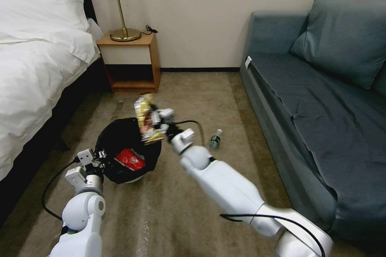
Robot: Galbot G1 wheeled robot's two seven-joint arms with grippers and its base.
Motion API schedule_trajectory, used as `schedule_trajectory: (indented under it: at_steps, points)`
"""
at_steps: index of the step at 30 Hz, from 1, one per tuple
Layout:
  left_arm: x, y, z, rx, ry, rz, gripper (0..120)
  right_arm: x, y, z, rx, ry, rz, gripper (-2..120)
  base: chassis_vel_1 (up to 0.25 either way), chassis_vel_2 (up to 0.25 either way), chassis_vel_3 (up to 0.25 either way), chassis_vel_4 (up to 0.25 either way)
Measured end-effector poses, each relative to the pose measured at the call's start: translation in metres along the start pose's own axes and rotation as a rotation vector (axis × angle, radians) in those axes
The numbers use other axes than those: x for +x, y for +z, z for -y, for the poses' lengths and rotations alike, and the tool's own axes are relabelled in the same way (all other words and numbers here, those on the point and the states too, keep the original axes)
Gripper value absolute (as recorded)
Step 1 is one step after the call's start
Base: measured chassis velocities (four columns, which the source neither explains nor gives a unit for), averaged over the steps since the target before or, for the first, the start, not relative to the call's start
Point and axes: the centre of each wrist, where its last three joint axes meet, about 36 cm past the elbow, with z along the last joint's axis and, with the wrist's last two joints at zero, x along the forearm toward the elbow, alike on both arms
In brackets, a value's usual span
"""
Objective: Pick up the trash bin, then pick up the garbage on the floor and place it into the trash bin.
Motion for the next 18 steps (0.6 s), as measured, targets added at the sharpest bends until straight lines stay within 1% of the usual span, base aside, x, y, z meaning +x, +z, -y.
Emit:
schedule_trajectory:
  at_steps: [1,2,3,4,5,7,11,18]
  points:
    - [0.001,-0.001,0.002,0.0,0.003,0.003,4,0.0,0.007,-0.013,0.001,-0.031,-0.015,0,0.0,0.0,0.0,0.0]
    - [0.001,-0.001,0.002,0.0,0.003,0.003,4,0.0,0.007,-0.013,0.001,-0.031,-0.015,0,0.0,0.0,0.0,0.0]
    - [0.003,-0.001,0.005,-0.001,0.007,0.006,4,0.001,0.018,-0.018,0.013,-0.052,-0.035,0,0.0,0.0,0.0,0.0]
    - [0.005,-0.001,0.006,-0.004,0.006,0.007,4,0.003,0.028,-0.018,0.025,-0.058,-0.051,0,0.0,0.0,0.0,0.0]
    - [0.005,-0.001,0.006,-0.004,0.006,0.007,4,0.003,0.028,-0.018,0.025,-0.058,-0.051,0,0.0,0.0,0.0,0.0]
    - [0.012,0.001,0.011,-0.01,0.011,0.006,4,0.008,0.057,-0.017,0.042,-0.053,-0.089,0,0.0,0.0,0.0,0.0]
    - [0.017,0.0,0.011,-0.013,0.012,0.006,4,0.011,0.067,-0.007,0.032,-0.019,-0.123,0,0.0,0.0,0.0,0.0]
    - [0.019,0.002,0.011,-0.012,0.011,0.004,4,0.009,0.066,0.004,0.046,-0.022,-0.138,0,0.0,0.0,0.0,0.0]
